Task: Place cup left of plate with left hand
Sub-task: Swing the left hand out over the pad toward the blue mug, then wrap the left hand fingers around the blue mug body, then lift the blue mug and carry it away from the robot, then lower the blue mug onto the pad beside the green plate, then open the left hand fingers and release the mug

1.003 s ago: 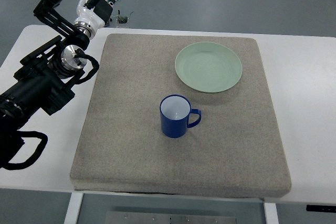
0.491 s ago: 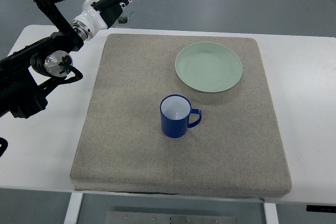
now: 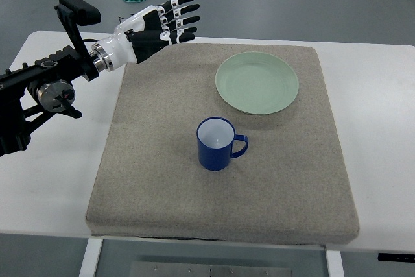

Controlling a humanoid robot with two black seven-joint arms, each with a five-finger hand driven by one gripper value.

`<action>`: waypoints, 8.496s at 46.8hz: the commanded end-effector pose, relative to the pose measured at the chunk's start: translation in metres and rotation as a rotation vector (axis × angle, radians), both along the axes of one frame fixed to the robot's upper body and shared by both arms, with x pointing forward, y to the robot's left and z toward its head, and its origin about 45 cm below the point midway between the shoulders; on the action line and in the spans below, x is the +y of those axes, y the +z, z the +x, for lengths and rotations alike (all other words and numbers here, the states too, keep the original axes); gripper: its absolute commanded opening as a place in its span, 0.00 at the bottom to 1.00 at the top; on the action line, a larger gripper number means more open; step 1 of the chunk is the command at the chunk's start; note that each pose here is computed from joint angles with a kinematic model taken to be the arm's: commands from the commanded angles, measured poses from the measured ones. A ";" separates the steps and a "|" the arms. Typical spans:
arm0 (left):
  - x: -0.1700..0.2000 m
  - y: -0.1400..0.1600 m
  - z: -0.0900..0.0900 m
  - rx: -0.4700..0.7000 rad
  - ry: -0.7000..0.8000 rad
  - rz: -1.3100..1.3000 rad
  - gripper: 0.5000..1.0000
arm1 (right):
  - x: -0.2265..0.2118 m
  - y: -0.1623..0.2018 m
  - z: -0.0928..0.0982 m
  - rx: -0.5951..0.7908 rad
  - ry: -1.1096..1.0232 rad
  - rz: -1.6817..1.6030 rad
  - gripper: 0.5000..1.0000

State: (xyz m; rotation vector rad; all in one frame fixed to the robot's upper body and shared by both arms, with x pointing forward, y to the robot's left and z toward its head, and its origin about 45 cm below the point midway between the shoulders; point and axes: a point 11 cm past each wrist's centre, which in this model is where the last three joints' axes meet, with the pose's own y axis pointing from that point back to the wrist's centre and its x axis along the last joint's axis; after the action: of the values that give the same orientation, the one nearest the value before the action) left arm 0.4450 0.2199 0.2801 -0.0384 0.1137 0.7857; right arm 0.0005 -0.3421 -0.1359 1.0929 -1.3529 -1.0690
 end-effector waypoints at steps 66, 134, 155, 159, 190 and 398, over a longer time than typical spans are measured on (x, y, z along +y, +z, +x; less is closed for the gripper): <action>0.010 -0.067 -0.080 0.062 -0.339 0.272 0.99 | 0.000 0.000 0.000 0.000 0.000 0.000 0.87; -0.038 -0.104 -0.081 0.103 -0.384 0.237 0.99 | 0.000 0.000 0.000 0.000 0.000 0.000 0.87; -0.051 -0.110 -0.081 0.113 -0.396 0.228 0.99 | 0.000 0.000 0.000 0.000 0.000 0.000 0.87; -0.053 -0.111 -0.080 0.114 -0.396 0.225 0.97 | 0.000 0.000 0.000 0.000 0.000 0.000 0.87; -0.061 -0.117 -0.077 0.115 -0.396 0.231 0.23 | 0.000 0.000 0.000 0.000 0.000 0.000 0.87; 0.067 -0.082 0.006 -0.106 0.442 0.205 0.98 | 0.000 0.000 0.000 0.000 0.000 0.000 0.87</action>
State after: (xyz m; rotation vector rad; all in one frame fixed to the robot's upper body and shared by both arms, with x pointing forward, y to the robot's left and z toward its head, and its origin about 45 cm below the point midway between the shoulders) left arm 0.4513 0.2817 0.1928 0.0955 -0.0660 1.2288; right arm 0.0006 -0.3421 -0.1359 1.0930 -1.3529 -1.0690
